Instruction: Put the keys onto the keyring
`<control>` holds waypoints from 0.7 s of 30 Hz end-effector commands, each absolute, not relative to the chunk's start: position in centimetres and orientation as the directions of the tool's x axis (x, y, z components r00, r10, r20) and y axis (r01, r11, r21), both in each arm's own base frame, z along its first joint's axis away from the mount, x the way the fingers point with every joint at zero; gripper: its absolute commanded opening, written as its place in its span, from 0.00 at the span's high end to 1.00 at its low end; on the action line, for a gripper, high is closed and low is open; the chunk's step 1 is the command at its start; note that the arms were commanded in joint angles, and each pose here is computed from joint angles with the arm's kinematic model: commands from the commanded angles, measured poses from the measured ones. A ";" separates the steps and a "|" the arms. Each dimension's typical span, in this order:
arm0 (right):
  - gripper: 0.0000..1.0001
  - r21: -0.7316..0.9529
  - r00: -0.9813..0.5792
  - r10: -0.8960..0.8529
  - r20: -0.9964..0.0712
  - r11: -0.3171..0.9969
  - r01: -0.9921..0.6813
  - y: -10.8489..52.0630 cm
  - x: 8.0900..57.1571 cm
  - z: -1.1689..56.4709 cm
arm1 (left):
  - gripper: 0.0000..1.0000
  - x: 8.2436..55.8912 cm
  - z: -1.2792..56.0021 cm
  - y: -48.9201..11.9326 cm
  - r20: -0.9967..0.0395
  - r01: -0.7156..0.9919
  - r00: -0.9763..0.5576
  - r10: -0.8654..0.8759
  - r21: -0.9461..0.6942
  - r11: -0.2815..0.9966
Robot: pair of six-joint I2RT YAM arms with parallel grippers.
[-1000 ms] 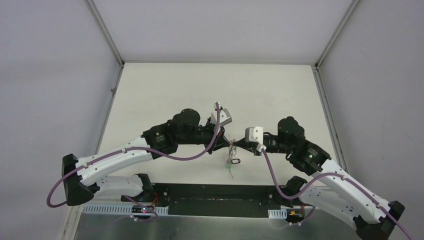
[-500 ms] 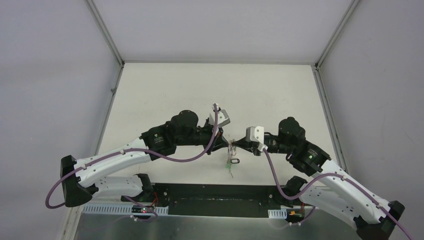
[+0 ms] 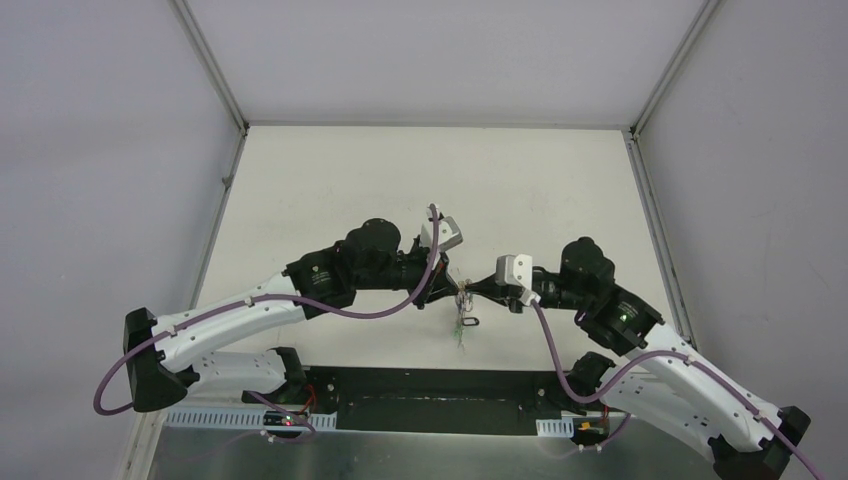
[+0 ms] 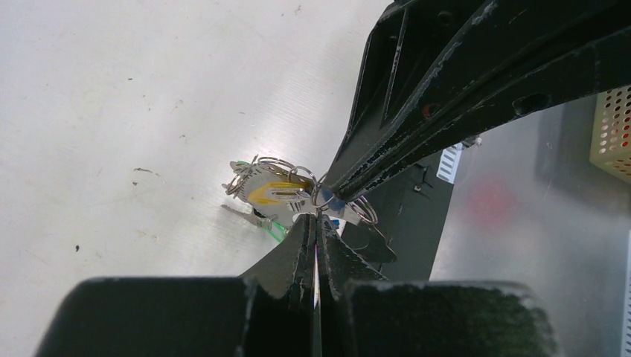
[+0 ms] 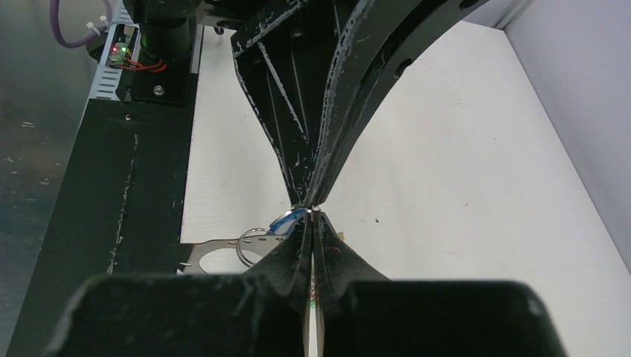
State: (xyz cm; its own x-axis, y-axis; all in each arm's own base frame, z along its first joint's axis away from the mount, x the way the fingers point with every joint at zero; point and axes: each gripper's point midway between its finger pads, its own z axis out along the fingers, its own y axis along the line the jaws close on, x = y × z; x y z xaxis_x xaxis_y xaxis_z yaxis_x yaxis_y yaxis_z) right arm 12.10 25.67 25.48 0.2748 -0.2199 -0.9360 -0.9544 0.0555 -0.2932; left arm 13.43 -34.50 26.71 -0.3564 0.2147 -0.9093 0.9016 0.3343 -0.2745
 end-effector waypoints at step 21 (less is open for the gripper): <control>1.00 -0.315 0.312 -0.047 -0.949 0.086 -0.945 26.2 11.3 29.7 | 0.46 12.5 28.9 -33.1 -0.989 0.975 -0.069 0.128 -0.040 0.218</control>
State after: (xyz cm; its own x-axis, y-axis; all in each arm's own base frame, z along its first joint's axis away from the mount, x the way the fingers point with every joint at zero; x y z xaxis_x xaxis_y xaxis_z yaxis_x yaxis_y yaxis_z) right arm 11.99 25.88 26.45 0.2575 -0.1576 -0.9533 -0.9580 0.0874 -0.2732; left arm 12.91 -33.13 26.69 -0.2733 0.1669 -0.9474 0.9276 0.3067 -0.2135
